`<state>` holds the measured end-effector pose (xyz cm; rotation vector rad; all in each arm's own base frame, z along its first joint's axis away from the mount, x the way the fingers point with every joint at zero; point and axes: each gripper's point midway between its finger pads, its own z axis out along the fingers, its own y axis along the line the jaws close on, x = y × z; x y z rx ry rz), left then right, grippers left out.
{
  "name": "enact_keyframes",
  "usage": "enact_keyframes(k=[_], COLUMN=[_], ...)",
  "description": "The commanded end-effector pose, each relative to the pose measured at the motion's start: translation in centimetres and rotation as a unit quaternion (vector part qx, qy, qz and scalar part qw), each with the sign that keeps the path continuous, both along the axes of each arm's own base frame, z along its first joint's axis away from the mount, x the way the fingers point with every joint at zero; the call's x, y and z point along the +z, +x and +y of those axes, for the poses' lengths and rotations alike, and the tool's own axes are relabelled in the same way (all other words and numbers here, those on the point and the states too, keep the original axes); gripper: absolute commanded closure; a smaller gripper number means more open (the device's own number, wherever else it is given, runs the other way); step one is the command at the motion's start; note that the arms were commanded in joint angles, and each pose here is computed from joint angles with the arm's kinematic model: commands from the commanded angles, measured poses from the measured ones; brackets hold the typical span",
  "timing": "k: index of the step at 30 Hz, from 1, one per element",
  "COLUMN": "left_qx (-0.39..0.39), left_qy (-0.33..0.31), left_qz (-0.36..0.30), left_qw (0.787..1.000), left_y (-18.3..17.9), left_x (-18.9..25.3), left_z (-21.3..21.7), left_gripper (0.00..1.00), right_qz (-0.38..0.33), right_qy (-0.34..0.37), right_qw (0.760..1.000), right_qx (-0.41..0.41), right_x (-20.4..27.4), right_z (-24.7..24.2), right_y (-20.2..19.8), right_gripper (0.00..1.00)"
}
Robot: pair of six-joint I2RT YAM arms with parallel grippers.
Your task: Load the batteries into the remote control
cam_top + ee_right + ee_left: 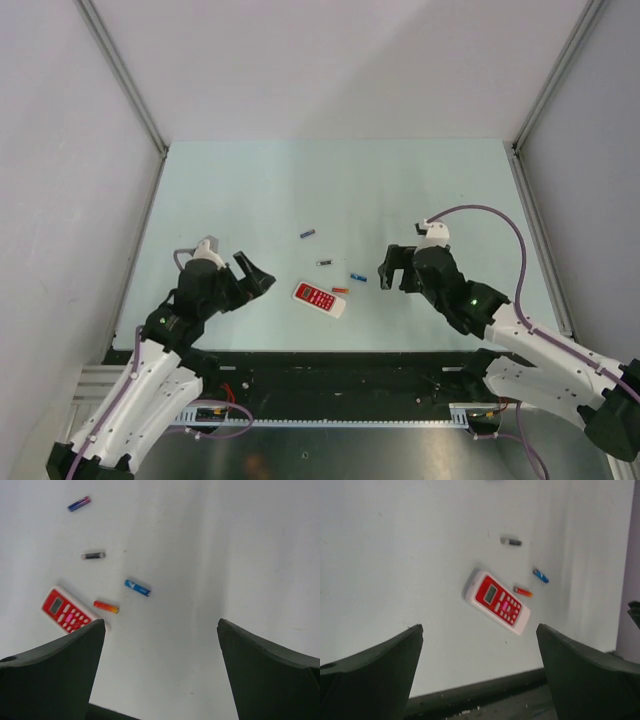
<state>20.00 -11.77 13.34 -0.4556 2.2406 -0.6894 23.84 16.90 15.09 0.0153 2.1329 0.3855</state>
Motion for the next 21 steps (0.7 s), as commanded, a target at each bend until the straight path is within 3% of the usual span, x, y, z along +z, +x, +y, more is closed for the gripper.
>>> enact_keyframes(k=[1, 7, 11, 17, 21], left_qx=[-0.001, 0.051, 0.062, 0.097, 0.099], left_qy=[-0.050, -0.070, -0.019, -0.026, -0.023], left_qz=[-0.002, 0.037, 0.085, 0.112, 0.088], left_qw=[0.999, 0.996, 0.994, 0.989, 0.991], left_y=[-1.1, -2.4, -2.1, -1.2, -1.3], left_x=[-0.1, -1.8, -3.3, -3.3, -3.3], left_z=[-2.0, -4.4, -6.6, -8.6, -7.3], left_gripper=[0.00, 0.12, 0.09, 0.10, 0.12], right_qz=[-0.036, -0.008, 0.007, 0.036, 0.060], right_qy=[0.024, 0.009, 0.000, -0.007, -0.025], right_qw=[0.996, 0.994, 0.994, 0.989, 0.981], right_qx=[0.072, 0.107, 0.110, 0.146, 0.181], right_x=[2.1, 0.9, 0.2, -1.2, -3.7], right_z=[3.3, 4.2, 3.8, 5.0, 7.1], right_y=[-0.6, -2.7, -3.6, -4.6, -5.6], right_gripper=[0.00, 0.00, 0.00, 0.01, 0.15])
